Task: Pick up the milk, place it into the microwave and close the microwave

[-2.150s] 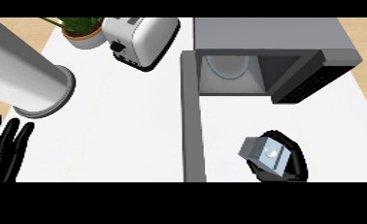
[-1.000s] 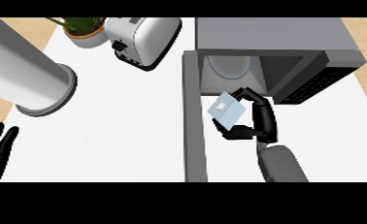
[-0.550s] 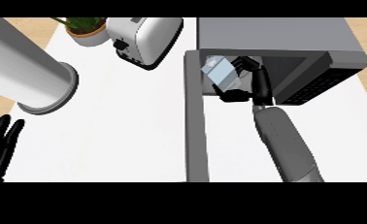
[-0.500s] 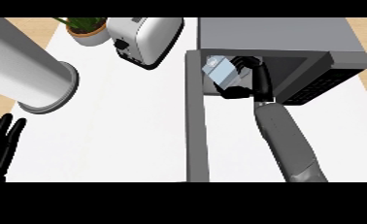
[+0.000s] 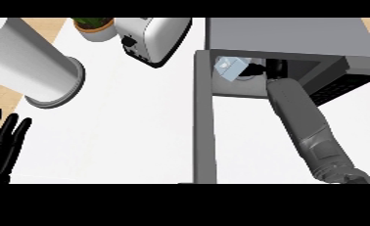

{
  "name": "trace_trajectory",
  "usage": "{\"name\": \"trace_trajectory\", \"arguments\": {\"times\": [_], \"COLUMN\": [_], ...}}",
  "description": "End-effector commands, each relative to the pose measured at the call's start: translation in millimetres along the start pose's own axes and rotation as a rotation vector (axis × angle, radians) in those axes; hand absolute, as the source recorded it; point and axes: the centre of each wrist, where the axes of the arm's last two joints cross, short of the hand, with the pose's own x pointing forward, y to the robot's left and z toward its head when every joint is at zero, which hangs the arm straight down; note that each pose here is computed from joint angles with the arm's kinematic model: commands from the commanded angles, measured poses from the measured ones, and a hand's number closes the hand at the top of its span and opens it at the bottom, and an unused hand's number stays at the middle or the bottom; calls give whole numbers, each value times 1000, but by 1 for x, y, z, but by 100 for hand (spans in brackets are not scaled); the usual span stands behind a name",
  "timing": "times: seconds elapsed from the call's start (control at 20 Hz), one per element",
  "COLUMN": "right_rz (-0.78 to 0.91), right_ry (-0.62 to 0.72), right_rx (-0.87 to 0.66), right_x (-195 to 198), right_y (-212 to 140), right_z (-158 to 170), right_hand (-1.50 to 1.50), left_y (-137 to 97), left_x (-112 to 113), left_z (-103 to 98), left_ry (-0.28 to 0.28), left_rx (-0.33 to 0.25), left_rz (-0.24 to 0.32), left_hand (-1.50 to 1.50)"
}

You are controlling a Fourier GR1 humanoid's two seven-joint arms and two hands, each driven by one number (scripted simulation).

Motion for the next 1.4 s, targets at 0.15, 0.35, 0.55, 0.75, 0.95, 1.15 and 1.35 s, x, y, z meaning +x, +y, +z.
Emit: {"name": "trace_trajectory", "arguments": {"times": [0.15, 0.35, 0.55, 0.75, 0.95, 1.15, 1.35], "right_rz": [223, 294, 296, 277, 245, 224, 223], "right_ry": [-64, -52, -43, -49, -37, -46, -23], "right_rx": [-209, -51, 24, 70, 72, 5, -66], "right_x": [-7, 7, 18, 17, 14, 24, 24], "right_y": [-16, -17, -5, 8, 10, 11, 13], "right_z": [-9, -26, -29, -20, -16, -24, -22], "right_hand": [150, -150, -150, -150, -150, -150, -150], "left_y": [3, 13, 0, 2, -6, -1, -7], "left_x": [-4, -2, 0, -5, -4, -6, -1], "left_z": [3, -10, -7, -6, -2, -8, 3], "left_ry": [10, 22, 17, 12, 1, 7, 14], "left_rx": [-5, -8, -34, -41, -28, -39, -52], "left_rz": [-29, -49, -66, -56, -71, -69, -72], "left_hand": [-150, -150, -150, -150, -150, -150, -150]}}
